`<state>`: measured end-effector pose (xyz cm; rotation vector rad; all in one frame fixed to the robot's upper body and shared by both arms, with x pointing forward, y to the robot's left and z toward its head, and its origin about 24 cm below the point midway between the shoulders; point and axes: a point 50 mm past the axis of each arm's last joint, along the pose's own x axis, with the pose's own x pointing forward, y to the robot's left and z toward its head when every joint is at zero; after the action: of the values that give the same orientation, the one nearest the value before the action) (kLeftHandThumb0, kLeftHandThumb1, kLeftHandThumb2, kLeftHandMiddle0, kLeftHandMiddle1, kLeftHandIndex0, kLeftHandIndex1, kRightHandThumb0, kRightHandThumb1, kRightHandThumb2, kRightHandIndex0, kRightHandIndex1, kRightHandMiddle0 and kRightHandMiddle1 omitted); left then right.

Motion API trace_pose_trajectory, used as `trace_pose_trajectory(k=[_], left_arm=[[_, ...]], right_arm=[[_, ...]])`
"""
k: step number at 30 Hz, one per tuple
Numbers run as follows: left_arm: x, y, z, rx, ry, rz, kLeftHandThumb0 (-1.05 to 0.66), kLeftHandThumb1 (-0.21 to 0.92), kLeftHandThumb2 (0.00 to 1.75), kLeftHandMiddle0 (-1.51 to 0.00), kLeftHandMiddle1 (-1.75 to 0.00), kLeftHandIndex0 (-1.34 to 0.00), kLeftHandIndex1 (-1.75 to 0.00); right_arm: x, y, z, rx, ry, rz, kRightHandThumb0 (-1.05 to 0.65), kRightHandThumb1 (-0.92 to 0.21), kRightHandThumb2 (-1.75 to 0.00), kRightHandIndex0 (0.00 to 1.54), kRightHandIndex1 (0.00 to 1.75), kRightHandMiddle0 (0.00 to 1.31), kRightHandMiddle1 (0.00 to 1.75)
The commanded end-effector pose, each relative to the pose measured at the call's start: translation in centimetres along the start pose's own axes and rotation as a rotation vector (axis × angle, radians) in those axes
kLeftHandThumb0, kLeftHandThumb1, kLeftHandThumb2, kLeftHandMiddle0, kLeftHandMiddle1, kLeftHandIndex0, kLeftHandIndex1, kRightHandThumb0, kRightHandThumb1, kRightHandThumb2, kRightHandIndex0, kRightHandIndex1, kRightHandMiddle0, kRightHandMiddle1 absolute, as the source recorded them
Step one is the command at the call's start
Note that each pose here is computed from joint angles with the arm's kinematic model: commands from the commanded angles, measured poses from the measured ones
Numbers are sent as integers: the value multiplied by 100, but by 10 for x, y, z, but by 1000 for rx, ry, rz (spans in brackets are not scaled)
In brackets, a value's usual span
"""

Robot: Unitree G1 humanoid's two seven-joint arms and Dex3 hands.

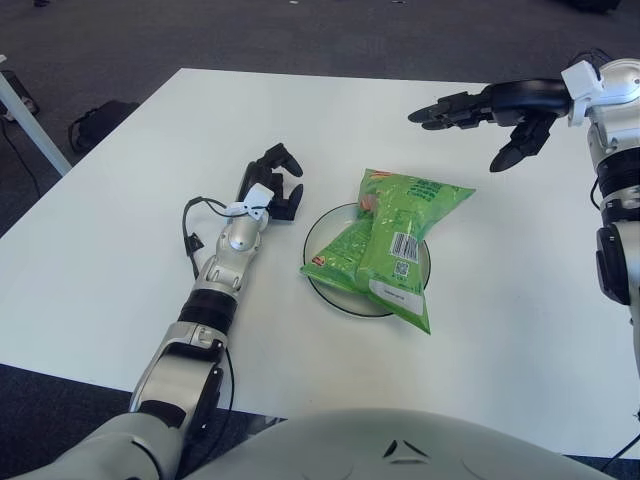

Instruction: Put the snack into the plate.

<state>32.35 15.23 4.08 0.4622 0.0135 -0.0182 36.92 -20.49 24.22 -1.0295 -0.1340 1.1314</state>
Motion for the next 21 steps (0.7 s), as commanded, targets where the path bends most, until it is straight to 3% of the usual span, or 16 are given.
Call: trace_pose_trajectory(k=[1,6,10,13,16,17,21], left_arm=[[-17,-12,-36,18,160,-79,-52,21,144,-127,-175,-69,-175],[-17,-12,-36,19,155,-76,-52,21,145,-127,-175,-70,-175],[-17,-12,-36,25,151,-75,-52,21,145,-127,-175,-70,-175],[-17,-12,-36,36,149,-76,-52,22,144,-128,-175,-69,-175],[-17,-12,-36,45,150,-78,-52,22,143,-128,-175,-69,-175],[-17,-12,-36,48,150,-78,-52,22,143,-128,-175,-69,-175],[-17,-13,-36,58,149,-79,-51,23,142,-129,-175,-68,-175]], right_arm=[[-6,-6,-2,3,48,-105,-105,-82,-24,0,0,0,0],[-12,4,-17,61,78,-277,-100,-77,-22,0,0,0,0],[-14,9,-27,124,119,-405,-92,-60,-48,0,0,0,0],[-12,18,-40,258,151,-558,-68,-36,-82,0,0,0,0],[-6,28,-47,378,131,-698,-50,-23,-102,4,3,0,5],[-5,32,-49,412,128,-741,-48,-22,-104,7,6,0,9],[-1,43,-52,501,129,-889,-44,-24,-107,3,48,0,27]])
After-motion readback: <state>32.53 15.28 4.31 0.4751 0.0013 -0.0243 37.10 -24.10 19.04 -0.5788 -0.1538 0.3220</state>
